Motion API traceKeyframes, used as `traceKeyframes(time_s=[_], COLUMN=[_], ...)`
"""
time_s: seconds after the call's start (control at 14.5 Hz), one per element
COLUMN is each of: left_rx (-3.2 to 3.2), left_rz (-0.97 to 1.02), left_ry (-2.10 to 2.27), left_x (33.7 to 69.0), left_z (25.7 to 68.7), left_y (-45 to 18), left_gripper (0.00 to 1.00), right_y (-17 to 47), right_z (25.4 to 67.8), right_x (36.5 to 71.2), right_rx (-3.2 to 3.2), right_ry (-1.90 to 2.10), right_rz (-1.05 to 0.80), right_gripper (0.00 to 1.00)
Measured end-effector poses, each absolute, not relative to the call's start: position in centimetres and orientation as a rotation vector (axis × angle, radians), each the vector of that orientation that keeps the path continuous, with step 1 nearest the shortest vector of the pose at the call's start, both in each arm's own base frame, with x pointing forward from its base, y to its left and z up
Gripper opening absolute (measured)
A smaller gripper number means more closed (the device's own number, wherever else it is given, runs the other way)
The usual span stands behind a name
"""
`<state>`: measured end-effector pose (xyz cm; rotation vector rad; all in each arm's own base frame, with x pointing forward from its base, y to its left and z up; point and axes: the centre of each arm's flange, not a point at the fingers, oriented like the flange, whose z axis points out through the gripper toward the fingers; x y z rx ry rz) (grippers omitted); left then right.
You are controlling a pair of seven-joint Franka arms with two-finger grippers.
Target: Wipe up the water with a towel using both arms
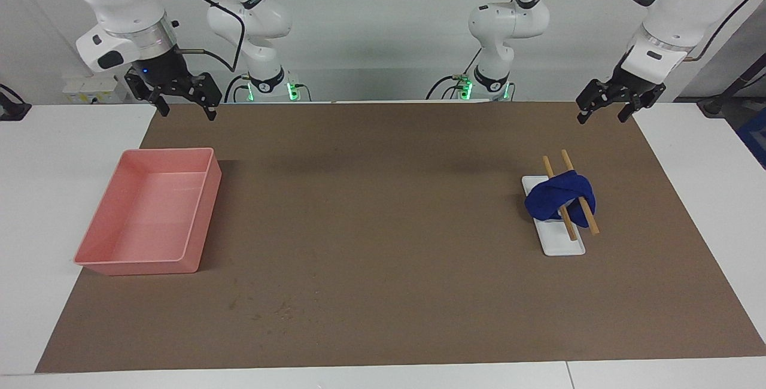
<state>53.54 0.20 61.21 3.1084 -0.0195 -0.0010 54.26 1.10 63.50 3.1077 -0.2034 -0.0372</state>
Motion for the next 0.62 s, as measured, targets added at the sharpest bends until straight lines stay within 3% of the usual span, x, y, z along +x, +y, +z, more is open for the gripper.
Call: traceKeyframes(time_s=[0.62], left_rx=[3.109], left_rz=[-0.001], left_ry=[-0.006], left_x=[53.53], left_z=[61.22], left_y=[0.59], left_gripper=[1.0], right_y=[1.16], right_z=[63.58], right_x=[54.22], right_rx=[3.108], right_ry=[-0.202], right_rz=[-0.035], right_gripper=[1.0])
